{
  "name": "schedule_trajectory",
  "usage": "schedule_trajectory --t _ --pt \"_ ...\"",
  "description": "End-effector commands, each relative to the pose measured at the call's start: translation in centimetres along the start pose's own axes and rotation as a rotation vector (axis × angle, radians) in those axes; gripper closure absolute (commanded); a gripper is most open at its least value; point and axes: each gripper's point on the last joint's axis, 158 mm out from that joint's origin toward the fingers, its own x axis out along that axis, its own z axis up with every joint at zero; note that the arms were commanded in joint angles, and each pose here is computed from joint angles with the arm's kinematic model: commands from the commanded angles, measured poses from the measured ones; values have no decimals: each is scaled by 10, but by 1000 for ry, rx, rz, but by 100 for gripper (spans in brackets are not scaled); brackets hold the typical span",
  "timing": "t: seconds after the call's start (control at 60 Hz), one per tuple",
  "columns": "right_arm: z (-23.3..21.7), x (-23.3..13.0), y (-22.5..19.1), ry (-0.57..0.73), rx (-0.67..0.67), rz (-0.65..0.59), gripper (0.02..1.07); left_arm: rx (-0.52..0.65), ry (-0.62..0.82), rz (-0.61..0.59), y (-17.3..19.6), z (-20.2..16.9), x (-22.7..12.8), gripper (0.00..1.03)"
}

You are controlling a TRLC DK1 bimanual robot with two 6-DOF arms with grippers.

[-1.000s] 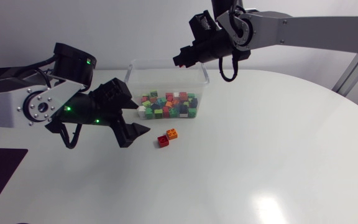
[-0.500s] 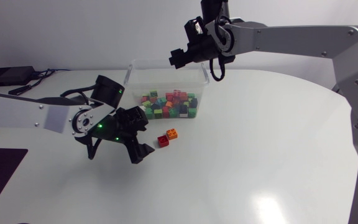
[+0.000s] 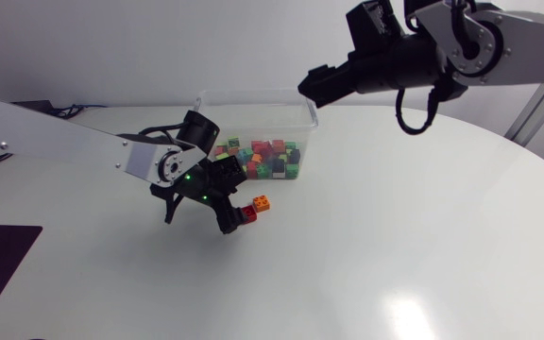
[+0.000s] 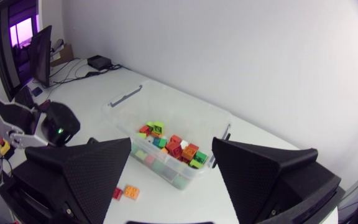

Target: Place the duplo bricks in the container

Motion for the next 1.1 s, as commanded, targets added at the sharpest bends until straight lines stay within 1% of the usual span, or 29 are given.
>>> schedule_trajectory --t 0.0,0.083,0.183,0.383,0.45,0.5,0.533,0.617,0.7,0.767,0.783,0.8,0.85,0.867,0.983,1.083 --pt "-31 -7 6 58 -7 18 12 11 29 0 9 7 4 7" --pt "-53 -10 11 95 -9 27 12 5 90 -11 13 3 8 8" --pt "-69 -14 14 116 -11 33 12 10 146 -24 9 0 14 10" --pt "-83 -19 18 138 -8 37 12 2 220 -80 -4 0 23 12" --pt "-86 -20 19 141 -8 39 12 1 238 -80 -7 -2 28 12" --pt "-89 -22 21 145 -8 41 12 2 242 -73 -7 -1 29 16" --pt "-94 -22 24 154 -9 48 12 -1 244 -70 -5 -1 32 17" --pt "-103 -22 30 169 -7 58 12 -3 249 -72 -4 -1 35 24" --pt "-111 -24 35 181 -7 66 12 -9 262 -79 -6 -5 37 36" --pt "-118 -24 39 196 -1 74 12 -15 271 -84 -7 -7 37 50" --pt "-119 -24 39 197 1 75 12 -16 272 -85 -8 -7 37 52" --pt "-120 -24 40 199 3 76 12 -20 277 -88 -9 -8 36 60" --pt "-125 -23 43 212 12 82 12 -27 285 -92 -9 -11 35 75" --pt "-126 -23 44 215 14 84 12 -28 288 -96 -10 -11 35 78" --pt "-139 -16 52 259 30 99 12 -41 335 -131 -18 -23 28 79" --pt "-153 -8 62 308 37 107 12 -46 321 -120 -17 -21 9 79"
